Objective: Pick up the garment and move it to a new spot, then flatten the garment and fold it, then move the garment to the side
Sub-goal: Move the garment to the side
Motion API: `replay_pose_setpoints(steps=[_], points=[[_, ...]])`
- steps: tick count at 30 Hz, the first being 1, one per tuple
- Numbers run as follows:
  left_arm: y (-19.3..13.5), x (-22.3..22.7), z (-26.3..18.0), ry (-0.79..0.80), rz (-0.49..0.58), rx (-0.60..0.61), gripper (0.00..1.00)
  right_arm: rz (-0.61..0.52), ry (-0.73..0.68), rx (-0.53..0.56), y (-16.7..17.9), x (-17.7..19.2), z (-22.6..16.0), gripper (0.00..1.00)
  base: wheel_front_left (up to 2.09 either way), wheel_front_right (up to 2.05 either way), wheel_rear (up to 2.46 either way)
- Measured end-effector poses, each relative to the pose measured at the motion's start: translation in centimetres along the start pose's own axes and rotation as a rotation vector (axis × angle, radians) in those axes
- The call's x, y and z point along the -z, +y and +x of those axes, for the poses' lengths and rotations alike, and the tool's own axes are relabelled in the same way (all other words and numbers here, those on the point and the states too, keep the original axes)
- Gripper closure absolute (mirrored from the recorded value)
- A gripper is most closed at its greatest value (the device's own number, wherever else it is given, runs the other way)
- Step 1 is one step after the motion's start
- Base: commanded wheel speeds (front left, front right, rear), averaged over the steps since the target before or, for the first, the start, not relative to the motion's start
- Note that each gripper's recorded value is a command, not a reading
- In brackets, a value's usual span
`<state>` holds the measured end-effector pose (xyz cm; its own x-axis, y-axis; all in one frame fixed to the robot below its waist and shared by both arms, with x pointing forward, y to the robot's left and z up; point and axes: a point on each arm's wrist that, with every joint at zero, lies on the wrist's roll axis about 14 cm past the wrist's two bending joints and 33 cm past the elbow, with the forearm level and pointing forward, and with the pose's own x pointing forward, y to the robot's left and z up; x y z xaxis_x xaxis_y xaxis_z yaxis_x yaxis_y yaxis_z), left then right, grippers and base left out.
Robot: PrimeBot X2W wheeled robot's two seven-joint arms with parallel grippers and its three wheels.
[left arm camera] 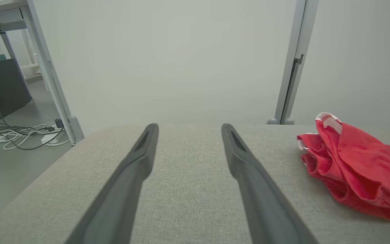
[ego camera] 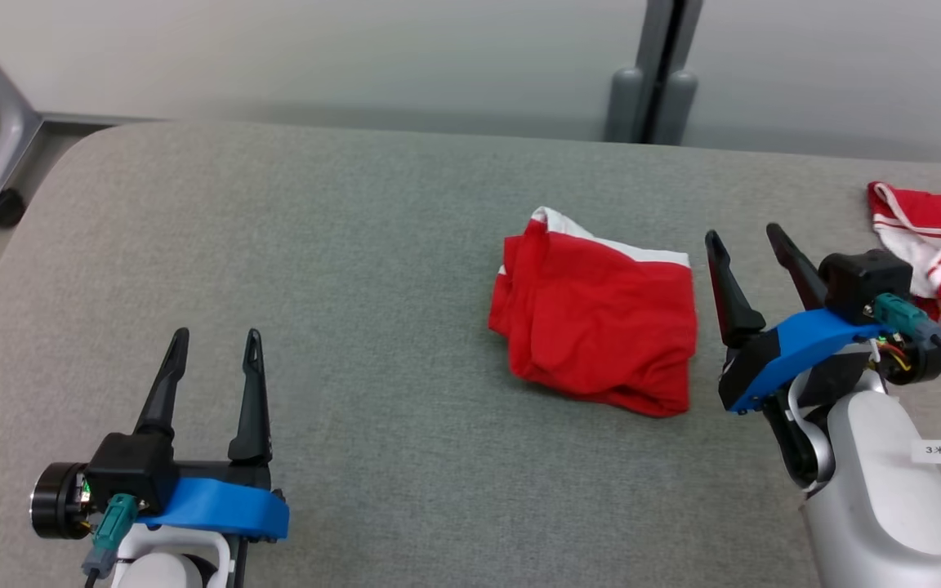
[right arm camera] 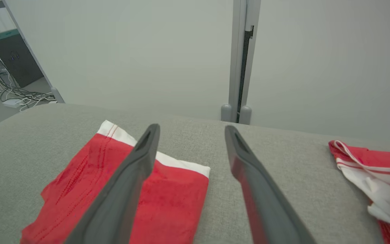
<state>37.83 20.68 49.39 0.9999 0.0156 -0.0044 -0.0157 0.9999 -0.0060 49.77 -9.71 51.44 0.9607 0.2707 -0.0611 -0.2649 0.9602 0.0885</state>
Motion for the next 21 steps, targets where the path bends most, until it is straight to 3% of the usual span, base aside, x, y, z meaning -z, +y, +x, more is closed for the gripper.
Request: replay_pose_setpoints(steps=[12,21], points=[[1.7,1.9,0.0,0.045,-0.003,-0.058,0.0,0.029,0.279,-0.004,0.3,10.8,1.2,0.0,0.0,0.0,0.0],[1.9,2.4,0.2,0.054,-0.004,-0.068,0.0,0.05,0.381,-0.01,0.9,14.2,1.0,0.0,0.0,0.0,0.0]])
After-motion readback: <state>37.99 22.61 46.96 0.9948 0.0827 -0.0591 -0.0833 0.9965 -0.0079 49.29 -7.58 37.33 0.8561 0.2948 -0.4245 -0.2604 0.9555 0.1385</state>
